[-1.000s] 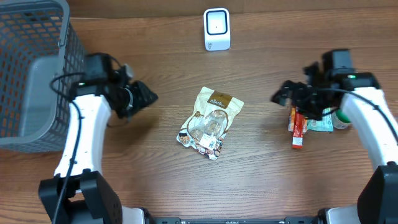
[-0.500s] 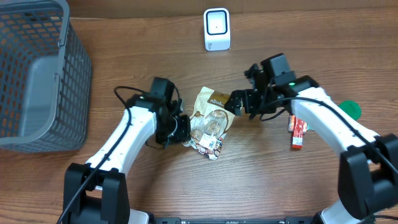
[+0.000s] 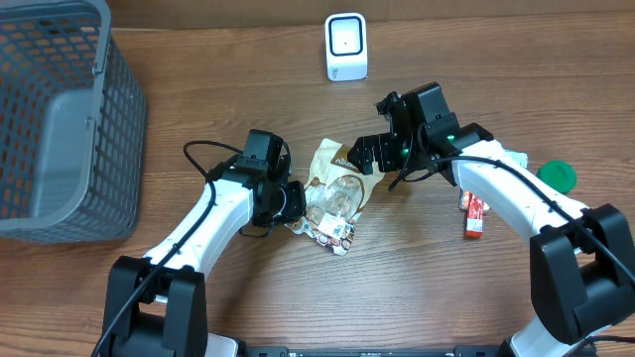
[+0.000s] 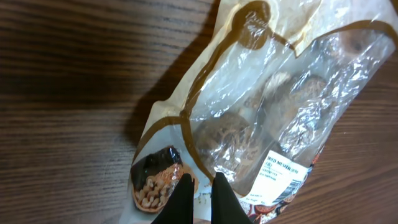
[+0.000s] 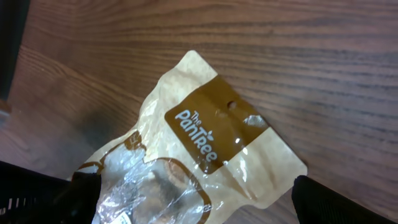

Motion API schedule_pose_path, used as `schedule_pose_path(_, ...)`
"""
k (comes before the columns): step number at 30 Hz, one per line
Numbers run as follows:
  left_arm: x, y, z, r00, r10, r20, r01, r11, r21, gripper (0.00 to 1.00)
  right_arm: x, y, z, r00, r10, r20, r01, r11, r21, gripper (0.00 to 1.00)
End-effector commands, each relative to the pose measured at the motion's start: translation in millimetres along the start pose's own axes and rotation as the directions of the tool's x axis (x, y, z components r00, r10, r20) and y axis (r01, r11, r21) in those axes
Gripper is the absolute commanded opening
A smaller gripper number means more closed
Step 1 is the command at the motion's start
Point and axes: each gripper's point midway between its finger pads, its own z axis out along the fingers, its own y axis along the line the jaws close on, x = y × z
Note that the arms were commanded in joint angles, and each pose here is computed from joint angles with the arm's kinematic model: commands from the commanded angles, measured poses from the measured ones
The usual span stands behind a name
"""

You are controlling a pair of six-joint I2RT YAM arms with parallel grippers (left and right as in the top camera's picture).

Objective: Scan the item barcode
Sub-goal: 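Grasp the Pantree bag edges with both grippers from either side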

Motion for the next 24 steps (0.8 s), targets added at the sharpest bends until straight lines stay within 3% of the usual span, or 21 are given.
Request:
schedule_pose_path(1, 8, 0, 5, 0.999, -0.030, -0.026, 0.031, 0.999, 0.008, 0.04, -8, -2, -1, 0.999, -0.020, 0.026, 0.020, 1.000, 0.021, 1.00)
schedule_pose_path(14, 33, 19, 46, 0.979, -0.075, -0.187, 0.063, 0.996, -0.070, 0.04, -7, -3, 0, 1.000, -0.019, 0.022, 0.018, 1.000, 0.022, 1.00)
schedule_pose_path(24, 33, 22, 53, 0.977, -0.080, -0.197, 0.066, 0.995, -0.075, 0.04, 17, -14, 34, 0.997, 0.015, -0.075, -0.016, 1.000, -0.011, 1.00)
